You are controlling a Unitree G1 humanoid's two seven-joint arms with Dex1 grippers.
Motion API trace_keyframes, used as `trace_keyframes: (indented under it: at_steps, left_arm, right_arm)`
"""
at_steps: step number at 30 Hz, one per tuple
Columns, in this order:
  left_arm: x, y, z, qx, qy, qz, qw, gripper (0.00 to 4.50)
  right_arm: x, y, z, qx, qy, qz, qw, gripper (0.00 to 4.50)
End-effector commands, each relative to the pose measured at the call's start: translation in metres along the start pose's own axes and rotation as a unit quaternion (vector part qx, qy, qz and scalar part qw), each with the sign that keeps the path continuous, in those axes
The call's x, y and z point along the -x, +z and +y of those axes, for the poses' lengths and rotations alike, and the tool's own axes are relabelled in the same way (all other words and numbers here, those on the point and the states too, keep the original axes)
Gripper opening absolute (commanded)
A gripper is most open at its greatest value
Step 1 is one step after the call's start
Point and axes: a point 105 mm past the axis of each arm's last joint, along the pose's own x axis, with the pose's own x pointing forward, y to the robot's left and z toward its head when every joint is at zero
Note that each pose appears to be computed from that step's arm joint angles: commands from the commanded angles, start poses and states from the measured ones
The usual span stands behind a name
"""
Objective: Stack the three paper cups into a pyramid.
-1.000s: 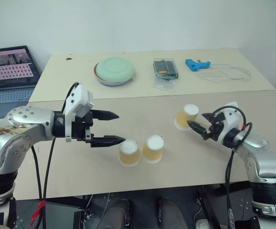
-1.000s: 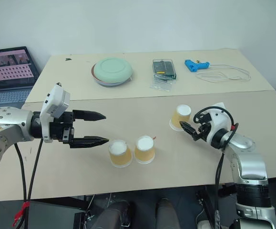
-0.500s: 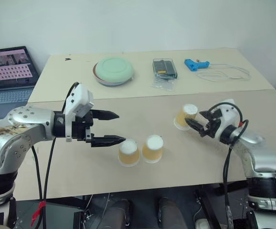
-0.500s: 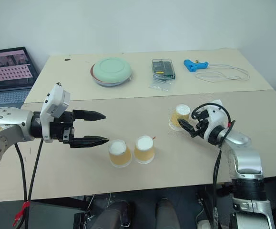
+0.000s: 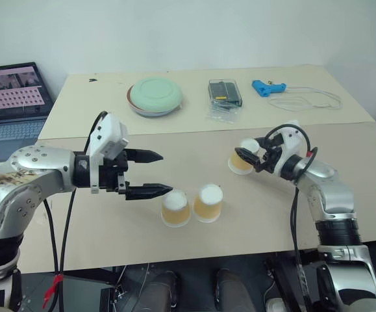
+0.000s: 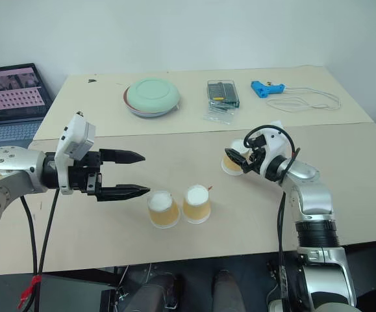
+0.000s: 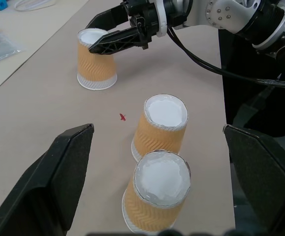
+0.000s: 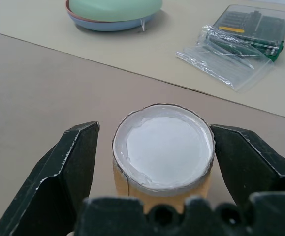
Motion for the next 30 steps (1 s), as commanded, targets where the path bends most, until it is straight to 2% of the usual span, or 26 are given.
trace_keyframes:
  at_steps: [1, 10, 11, 13, 15, 22, 24, 26, 28, 30]
  left_arm:
    - [0.007, 0.010, -0.002, -0.021, 0.011, -0.006, 1.000, 4.49]
    - [0.008, 0.010, 0.001, -0.018, 0.017, -0.006, 1.000, 4.49]
    - [0.008, 0.010, 0.001, -0.017, 0.017, -0.006, 1.000, 4.50]
    - [0.007, 0.010, 0.001, -0.018, 0.017, -0.007, 1.000, 4.50]
    - [0.007, 0.011, 0.002, -0.017, 0.017, -0.007, 1.000, 4.50]
    - [0.006, 0.009, 0.002, -0.012, 0.016, -0.008, 1.000, 4.50]
    - [0.007, 0.008, 0.003, -0.011, 0.018, -0.007, 1.000, 4.50]
    - [0.009, 0.006, 0.005, -0.011, 0.023, -0.005, 1.000, 4.50]
    - [0.010, 0.005, 0.006, -0.011, 0.025, -0.004, 1.000, 4.50]
    - [0.012, 0.006, 0.010, -0.010, 0.036, -0.005, 0.999, 4.50]
  right_arm:
    - [-0.002, 0.016, 0.000, 0.018, 0.004, -0.026, 0.999, 4.12]
    - [-0.002, 0.013, 0.001, 0.016, 0.010, -0.026, 0.999, 4.12]
    - [-0.002, 0.014, 0.001, 0.016, 0.011, -0.027, 0.999, 3.61]
    - [-0.001, 0.013, 0.001, 0.018, 0.011, -0.026, 0.999, 3.20]
    - [-0.001, 0.014, 0.001, 0.021, 0.011, -0.025, 0.999, 2.61]
    - [0.002, 0.022, 0.000, 0.020, 0.007, -0.036, 0.999, 2.60]
    - [0.006, 0.040, 0.003, 0.042, 0.016, -0.049, 0.998, 2.60]
    - [0.013, 0.070, 0.011, 0.065, 0.044, -0.077, 0.994, 2.60]
    - [0.019, 0.085, 0.016, 0.077, 0.062, -0.089, 0.991, 2.60]
    - [0.033, 0.124, 0.031, 0.114, 0.127, -0.111, 0.979, 2.60]
